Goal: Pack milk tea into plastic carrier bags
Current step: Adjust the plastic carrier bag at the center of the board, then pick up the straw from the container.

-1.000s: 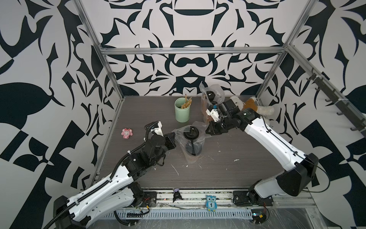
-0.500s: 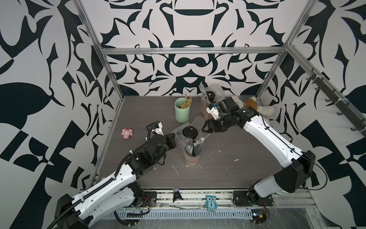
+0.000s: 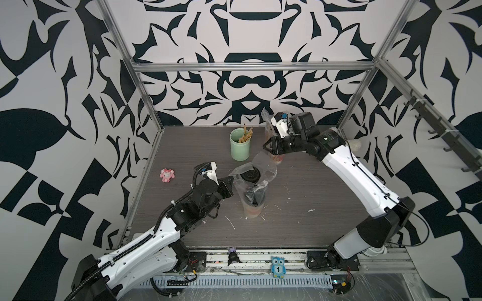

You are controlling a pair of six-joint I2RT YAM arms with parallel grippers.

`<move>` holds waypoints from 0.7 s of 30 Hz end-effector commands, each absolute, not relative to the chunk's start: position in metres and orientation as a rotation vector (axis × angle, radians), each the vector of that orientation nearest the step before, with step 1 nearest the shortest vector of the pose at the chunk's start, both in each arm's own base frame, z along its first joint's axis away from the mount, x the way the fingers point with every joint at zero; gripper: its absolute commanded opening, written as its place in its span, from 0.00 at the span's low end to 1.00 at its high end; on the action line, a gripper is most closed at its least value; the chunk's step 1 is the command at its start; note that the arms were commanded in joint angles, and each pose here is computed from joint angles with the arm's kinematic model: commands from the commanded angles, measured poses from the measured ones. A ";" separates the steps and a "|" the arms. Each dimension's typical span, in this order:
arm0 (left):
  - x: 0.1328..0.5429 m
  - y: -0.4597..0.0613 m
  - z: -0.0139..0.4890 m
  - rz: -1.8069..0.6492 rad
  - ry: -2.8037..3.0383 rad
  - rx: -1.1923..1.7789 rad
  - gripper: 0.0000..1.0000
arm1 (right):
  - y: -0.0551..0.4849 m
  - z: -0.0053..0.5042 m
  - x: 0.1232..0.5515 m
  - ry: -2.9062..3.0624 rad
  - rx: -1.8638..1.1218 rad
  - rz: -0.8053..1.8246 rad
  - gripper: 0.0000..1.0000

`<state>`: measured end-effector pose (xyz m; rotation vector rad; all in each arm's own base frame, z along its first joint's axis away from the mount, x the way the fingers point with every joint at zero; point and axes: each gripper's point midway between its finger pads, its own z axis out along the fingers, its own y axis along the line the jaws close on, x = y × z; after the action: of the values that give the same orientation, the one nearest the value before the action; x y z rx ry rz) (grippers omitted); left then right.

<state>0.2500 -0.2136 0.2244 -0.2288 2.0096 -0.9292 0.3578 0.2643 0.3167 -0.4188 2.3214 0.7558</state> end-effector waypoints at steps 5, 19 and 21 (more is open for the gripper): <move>0.250 -0.221 0.227 -0.963 1.993 -0.174 0.00 | 0.306 0.326 0.407 2.187 -0.527 0.679 0.44; 0.249 -0.220 0.222 -0.941 1.992 -0.149 0.00 | 0.350 0.288 0.463 2.229 -0.598 0.300 0.43; 0.249 -0.220 0.222 -0.940 1.993 -0.149 0.00 | 0.348 0.287 0.465 2.229 -0.597 0.249 0.43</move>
<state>0.2490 -0.2213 0.2229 -0.1569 2.0067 -0.9405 0.4638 0.3667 0.2609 -0.6280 2.2662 0.3692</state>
